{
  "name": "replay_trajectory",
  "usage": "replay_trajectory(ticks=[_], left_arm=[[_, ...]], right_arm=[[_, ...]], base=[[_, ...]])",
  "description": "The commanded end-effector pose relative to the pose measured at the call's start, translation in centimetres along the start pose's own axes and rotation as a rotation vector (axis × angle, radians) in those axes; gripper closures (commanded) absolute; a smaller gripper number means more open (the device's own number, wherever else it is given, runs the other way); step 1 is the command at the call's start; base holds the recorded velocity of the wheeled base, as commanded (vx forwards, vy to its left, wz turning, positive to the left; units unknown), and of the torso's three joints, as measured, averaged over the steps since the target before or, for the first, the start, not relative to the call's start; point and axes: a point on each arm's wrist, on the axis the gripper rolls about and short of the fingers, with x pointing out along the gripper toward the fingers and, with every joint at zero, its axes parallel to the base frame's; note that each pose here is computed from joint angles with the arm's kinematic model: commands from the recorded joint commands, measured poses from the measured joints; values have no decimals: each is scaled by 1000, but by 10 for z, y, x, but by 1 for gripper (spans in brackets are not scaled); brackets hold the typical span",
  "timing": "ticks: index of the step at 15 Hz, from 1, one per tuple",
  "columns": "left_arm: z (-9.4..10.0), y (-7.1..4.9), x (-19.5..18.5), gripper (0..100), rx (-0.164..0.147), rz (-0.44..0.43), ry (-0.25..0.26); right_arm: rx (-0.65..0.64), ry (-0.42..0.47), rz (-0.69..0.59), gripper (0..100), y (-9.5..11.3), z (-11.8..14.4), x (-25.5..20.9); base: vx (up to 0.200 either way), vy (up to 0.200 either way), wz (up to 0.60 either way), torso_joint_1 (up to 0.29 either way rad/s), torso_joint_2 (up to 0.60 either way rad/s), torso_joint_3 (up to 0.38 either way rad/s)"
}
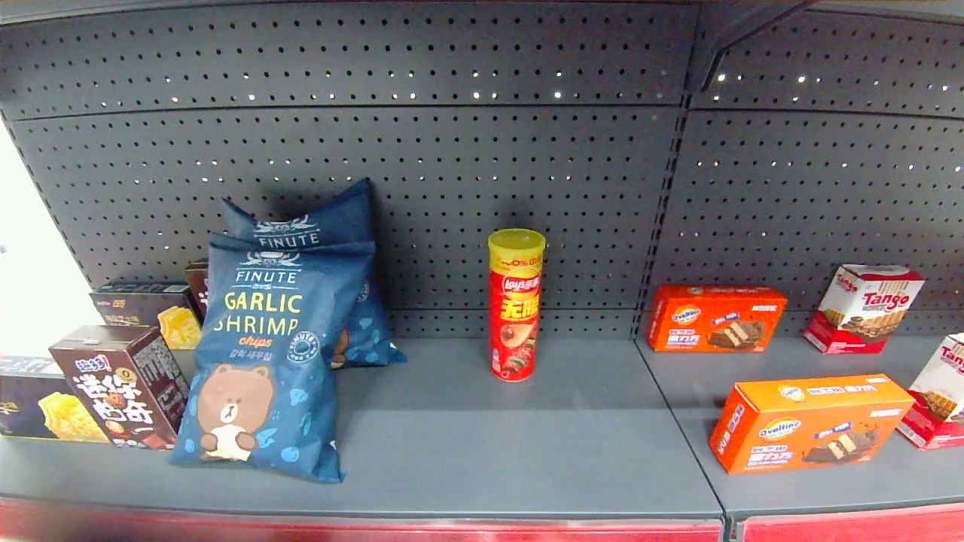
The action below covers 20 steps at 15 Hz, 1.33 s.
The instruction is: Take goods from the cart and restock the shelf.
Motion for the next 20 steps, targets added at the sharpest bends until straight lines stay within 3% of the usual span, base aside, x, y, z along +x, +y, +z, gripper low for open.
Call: replay_trajectory(ticks=[1, 13, 20], left_arm=[[0, 0, 0, 0, 0, 0, 0], [0, 0, 0, 0, 0, 0, 0], [0, 0, 0, 0, 0, 0, 0]], right_arm=[[0, -1, 0, 0, 0, 0, 0], [-5, -1, 0, 0, 0, 0, 0], [-3, -1, 0, 0, 0, 0, 0]], base=[[0, 0, 0, 0, 0, 0], [0, 0, 0, 0, 0, 0], [0, 0, 600, 2, 2, 4]])
